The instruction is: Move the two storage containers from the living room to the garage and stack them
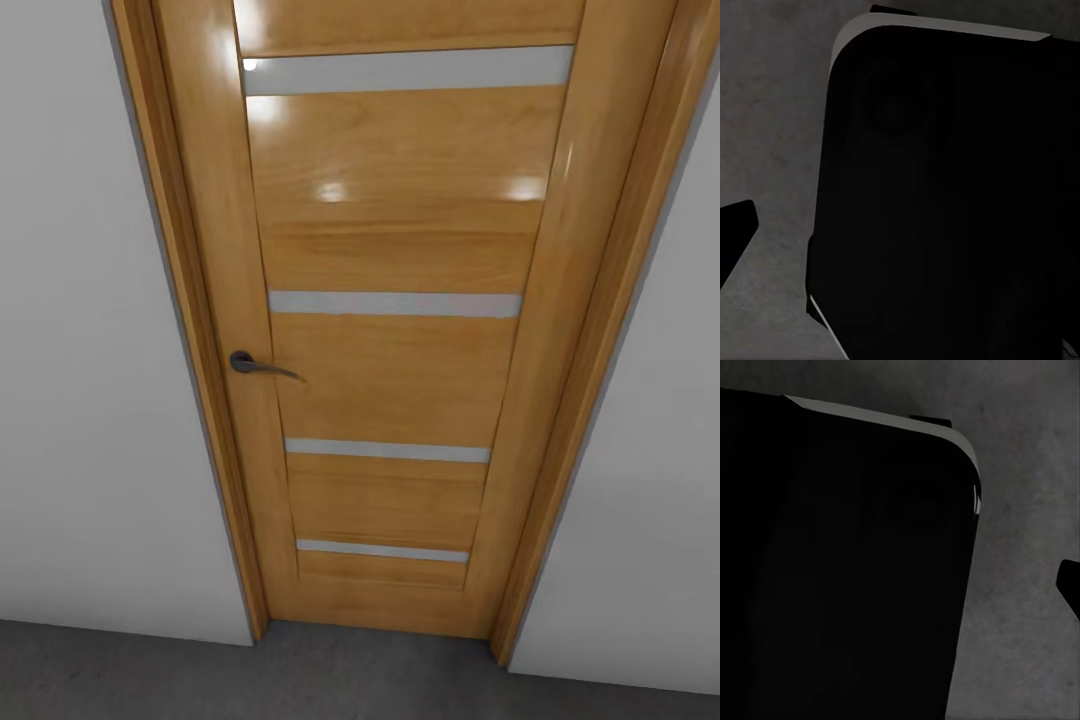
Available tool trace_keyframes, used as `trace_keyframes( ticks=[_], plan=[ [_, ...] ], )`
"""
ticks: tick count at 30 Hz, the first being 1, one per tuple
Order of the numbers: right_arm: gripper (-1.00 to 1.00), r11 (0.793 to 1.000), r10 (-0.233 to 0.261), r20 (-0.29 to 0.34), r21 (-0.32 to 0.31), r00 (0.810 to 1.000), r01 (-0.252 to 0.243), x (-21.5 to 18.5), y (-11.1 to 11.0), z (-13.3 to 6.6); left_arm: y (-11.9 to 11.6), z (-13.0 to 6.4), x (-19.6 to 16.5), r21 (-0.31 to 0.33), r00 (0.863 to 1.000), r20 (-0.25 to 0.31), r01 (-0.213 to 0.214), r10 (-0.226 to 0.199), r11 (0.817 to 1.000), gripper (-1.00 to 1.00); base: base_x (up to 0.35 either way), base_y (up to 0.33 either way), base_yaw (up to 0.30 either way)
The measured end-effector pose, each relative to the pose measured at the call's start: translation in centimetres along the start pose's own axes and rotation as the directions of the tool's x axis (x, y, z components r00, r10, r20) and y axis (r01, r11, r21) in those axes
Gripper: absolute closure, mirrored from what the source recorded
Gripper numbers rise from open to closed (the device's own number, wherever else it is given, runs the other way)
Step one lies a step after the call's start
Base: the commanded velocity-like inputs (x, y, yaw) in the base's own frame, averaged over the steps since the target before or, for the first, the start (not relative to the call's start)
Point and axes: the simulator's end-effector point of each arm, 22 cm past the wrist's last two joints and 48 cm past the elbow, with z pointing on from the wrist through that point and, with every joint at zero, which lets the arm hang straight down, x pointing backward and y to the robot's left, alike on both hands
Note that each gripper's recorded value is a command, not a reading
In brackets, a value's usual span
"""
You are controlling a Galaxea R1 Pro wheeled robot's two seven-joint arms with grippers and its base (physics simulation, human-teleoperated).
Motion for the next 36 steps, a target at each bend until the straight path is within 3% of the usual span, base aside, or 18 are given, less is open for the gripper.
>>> trace_keyframes(
  ticks=[4, 6, 9, 12, 18, 24, 29, 33, 36],
  plan=[
    [-1.0, 1.0, -0.002, 0.012, -0.001, 1.0, 0.002, -0.6, -0.1, 0.1, -0.1, 0.0, 0.0, 0.001, 1.0, 0.0, 0.0, 0.0, 1.0, -1.0, 0.001, 0.0, 0.0],
    [-1.0, 1.0, -0.004, 0.052, -0.001, 0.999, 0.004, -2.6, 0.0, 0.2, -0.1, 0.0, 0.0, 0.001, 1.0, 0.0, 0.001, -0.001, 1.0, -1.0, 0.0, 0.0, 0.0],
    [-1.0, 1.0, -0.006, 0.151, 0.006, 0.989, 0.005, -7.9, -0.2, 0.1, -0.1, 0.0, 0.0, 0.001, 1.0, 0.0, 0.0, 0.0, 1.0, -1.0, 0.0, 0.0, 0.0],
    [-1.0, 1.0, -0.007, 0.211, 0.015, 0.978, 0.004, -11.8, -0.5, -0.4, -0.1, 0.0, 0.0, 0.001, 1.0, 0.0, 0.0, 0.0, 1.0, -1.0, 0.0, 0.0, 0.0],
    [-1.0, 1.0, 0.005, 0.29, 0.023, 0.957, -0.013, -20.3, -0.4, -2.5, -0.1, 0.0, 0.0, 0.001, 1.0, 0.0, 0.0, 0.0, 1.0, -1.0, 0.0, 0.0, 0.0],
    [-1.0, 0.999, 0.039, 0.331, -0.012, 0.943, -0.037, -32.4, 2.4, -7.6, -0.1, 0.0, 0.0, 0.001, 1.0, 0.0, -0.001, 0.001, 1.0, -1.0, 0.0, 0.0, 0.0],
    [-1.0, 0.999, 0.044, 0.368, -0.032, 0.929, -0.035, -40.9, 3.6, -11.8, -0.1, 0.0, 0.0, 0.001, 1.0, 0.0, -0.001, 0.001, 1.0, -1.0, 0.0, 0.0, 0.0],
    [-1.0, 0.998, 0.044, 0.419, -0.049, 0.907, -0.026, -47.4, 4.7, -15.7, -0.2, 0.0, 0.0, 0.002, 1.0, 0.001, -0.002, 0.002, 1.0, -1.0, 0.0, 0.0, 0.0],
    [-1.0, 0.999, 0.04, 0.475, -0.046, 0.879, -0.02, -52.5, 4.3, -19.3, -0.2, 0.0, 0.0, 0.003, 1.0, 0.001, -0.002, 0.002, 1.0, -1.0, 0.0, 0.0, 0.0]
  ],
)
